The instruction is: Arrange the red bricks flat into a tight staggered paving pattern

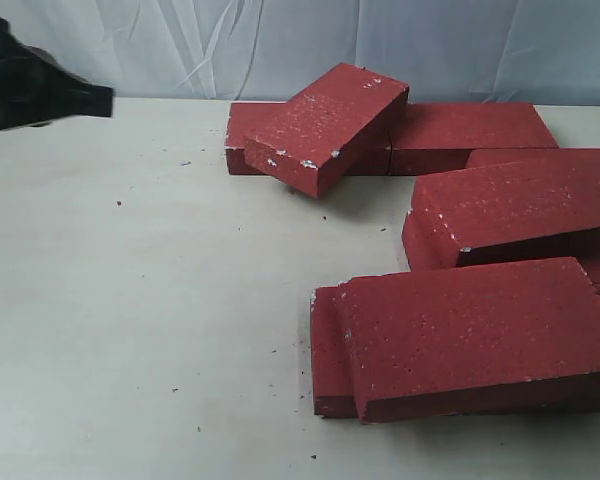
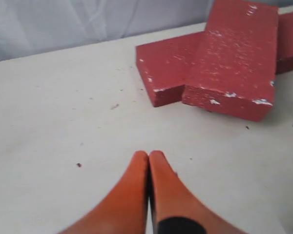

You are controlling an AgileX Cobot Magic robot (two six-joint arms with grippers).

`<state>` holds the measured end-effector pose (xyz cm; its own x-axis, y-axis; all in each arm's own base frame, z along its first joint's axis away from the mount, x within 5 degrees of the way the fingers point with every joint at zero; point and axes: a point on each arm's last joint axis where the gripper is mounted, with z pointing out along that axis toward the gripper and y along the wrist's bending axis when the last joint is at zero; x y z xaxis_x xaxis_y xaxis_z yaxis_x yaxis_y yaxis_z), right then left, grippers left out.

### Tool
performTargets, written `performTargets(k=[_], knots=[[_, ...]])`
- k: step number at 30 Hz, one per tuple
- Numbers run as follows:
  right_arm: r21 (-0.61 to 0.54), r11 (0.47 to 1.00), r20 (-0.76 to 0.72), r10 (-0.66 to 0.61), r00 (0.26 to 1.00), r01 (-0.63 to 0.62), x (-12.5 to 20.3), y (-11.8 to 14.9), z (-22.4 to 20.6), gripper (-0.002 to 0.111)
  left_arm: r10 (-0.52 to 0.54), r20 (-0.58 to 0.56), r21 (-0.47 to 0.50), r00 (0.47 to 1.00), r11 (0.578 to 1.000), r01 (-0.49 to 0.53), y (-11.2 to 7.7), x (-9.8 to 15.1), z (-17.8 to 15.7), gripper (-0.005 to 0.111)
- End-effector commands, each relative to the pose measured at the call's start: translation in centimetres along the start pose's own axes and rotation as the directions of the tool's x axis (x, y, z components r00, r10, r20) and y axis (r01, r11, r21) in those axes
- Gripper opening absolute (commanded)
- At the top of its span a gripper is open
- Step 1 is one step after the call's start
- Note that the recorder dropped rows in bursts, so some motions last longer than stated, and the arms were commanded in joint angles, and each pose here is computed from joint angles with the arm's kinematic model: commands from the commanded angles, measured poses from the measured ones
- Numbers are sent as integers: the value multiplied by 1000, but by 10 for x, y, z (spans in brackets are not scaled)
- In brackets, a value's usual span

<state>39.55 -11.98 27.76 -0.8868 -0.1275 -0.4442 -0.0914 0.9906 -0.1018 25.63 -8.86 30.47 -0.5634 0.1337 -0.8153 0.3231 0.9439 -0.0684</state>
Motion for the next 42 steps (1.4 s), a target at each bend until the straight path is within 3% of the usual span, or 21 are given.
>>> performTargets(k=[1,13,21,42], knots=[[-24,999,-9,-26,1000,25,3,-7,5,-1,66,-65,85,996,995,-61,-28,-6,31,0],[-47,998,-100,-55,993,51,12,-7,22,-1,268,-194,262,944,941,-213,-101,-15,110,0],[-48,995,-149,-97,984,90,25,-12,48,-1,347,-185,385,920,886,-257,-141,-12,142,0],[-115,986,-204,-141,969,119,34,-10,85,-1,463,-242,546,853,791,-274,-207,14,199,0]])
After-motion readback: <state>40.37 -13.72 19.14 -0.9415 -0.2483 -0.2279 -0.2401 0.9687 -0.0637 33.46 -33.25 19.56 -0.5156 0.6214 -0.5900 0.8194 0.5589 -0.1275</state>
